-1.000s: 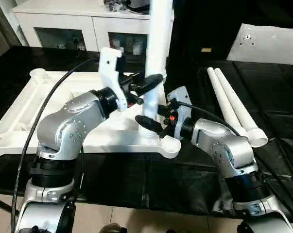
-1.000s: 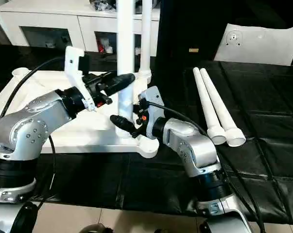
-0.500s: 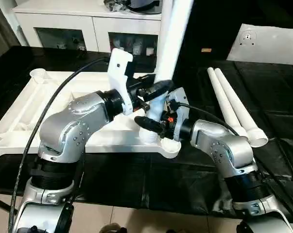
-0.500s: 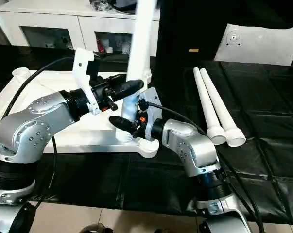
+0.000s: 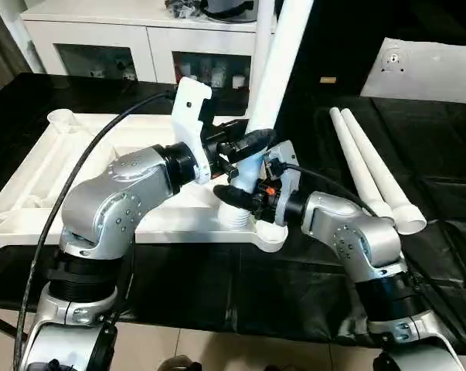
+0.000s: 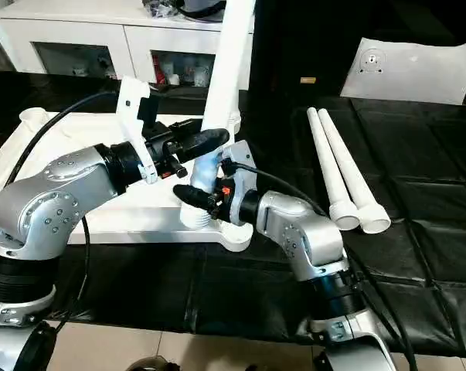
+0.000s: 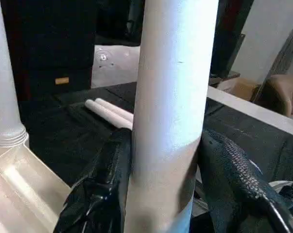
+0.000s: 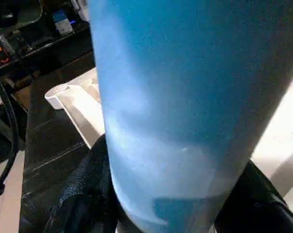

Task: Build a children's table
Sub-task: Pick table leg

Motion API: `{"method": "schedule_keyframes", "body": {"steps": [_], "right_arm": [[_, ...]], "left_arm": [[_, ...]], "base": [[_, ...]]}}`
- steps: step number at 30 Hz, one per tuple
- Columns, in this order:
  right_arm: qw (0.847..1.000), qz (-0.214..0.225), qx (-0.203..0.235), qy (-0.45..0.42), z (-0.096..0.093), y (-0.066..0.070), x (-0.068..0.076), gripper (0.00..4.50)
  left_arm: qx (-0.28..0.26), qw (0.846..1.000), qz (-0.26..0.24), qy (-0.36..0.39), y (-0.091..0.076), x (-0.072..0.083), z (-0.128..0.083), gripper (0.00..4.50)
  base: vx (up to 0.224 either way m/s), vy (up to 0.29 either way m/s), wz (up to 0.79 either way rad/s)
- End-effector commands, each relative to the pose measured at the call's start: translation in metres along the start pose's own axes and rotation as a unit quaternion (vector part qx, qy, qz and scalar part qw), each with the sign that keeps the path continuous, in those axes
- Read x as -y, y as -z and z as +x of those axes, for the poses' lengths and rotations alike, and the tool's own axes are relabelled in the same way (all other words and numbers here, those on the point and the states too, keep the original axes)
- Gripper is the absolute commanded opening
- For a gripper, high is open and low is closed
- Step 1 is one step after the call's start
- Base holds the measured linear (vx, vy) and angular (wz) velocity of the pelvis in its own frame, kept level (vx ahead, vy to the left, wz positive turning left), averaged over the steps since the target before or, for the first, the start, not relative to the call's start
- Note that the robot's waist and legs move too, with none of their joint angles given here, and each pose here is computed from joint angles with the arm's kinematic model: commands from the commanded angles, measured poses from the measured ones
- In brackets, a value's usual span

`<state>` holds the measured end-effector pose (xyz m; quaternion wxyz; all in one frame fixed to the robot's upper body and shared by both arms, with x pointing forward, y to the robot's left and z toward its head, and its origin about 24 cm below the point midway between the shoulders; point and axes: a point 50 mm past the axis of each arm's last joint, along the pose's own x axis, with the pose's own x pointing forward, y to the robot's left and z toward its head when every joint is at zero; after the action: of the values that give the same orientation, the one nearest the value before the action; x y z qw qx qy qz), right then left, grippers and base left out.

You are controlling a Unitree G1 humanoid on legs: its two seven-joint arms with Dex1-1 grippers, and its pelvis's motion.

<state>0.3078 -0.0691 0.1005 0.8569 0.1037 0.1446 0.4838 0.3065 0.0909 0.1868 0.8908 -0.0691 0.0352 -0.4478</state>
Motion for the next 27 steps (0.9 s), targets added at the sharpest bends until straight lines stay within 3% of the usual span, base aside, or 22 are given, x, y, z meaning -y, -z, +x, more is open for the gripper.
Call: {"method": "schedule_keyframes", "body": {"steps": [1,4,9,14,17,20,21,24,27], "right_arm": [[1.000,-0.001,0.015,0.002,-0.001,-0.006,0.003,1.93],[1.000,-0.002,0.017,0.005,-0.001,-0.005,0.003,1.93],[1.000,-0.002,0.018,0.007,-0.002,-0.004,0.003,1.93],[0.999,-0.002,0.027,0.023,-0.004,-0.002,0.004,1.93],[0.998,-0.007,0.039,0.038,-0.005,-0.003,0.005,1.93],[0.998,-0.009,0.044,0.033,-0.003,-0.003,0.003,1.93],[0.999,-0.007,0.044,0.028,-0.002,-0.003,0.000,1.93],[0.999,-0.016,0.043,0.016,0.000,-0.002,-0.003,1.93],[0.999,-0.014,0.044,0.013,0.001,-0.002,-0.004,1.92]], "left_arm": [[0.016,0.999,0.002,0.049,-0.013,0.012,0.002,2.38],[0.020,0.998,0.003,0.061,-0.015,0.017,0.003,2.52],[0.053,0.994,-0.038,0.092,-0.021,0.025,0.004,2.52],[0.131,0.977,-0.113,0.127,-0.038,0.032,0.002,2.52],[0.157,0.968,-0.127,0.147,-0.044,0.036,-0.001,2.52],[0.134,0.972,-0.098,0.168,-0.039,0.043,-0.002,2.52],[0.092,0.979,-0.067,0.168,-0.029,0.046,0.000,2.52],[0.031,0.991,-0.036,0.126,-0.015,0.041,0.005,2.52],[-0.004,0.993,-0.002,0.118,-0.007,0.038,0.005,2.52]], "base": [[0.000,0.000,0.00],[0.000,0.000,0.00],[0.000,0.000,0.00],[0.000,0.000,0.00],[0.000,0.000,0.00],[0.000,0.000,0.00],[0.000,0.000,0.00],[0.000,0.000,0.00],[0.000,0.000,0.00]]}}
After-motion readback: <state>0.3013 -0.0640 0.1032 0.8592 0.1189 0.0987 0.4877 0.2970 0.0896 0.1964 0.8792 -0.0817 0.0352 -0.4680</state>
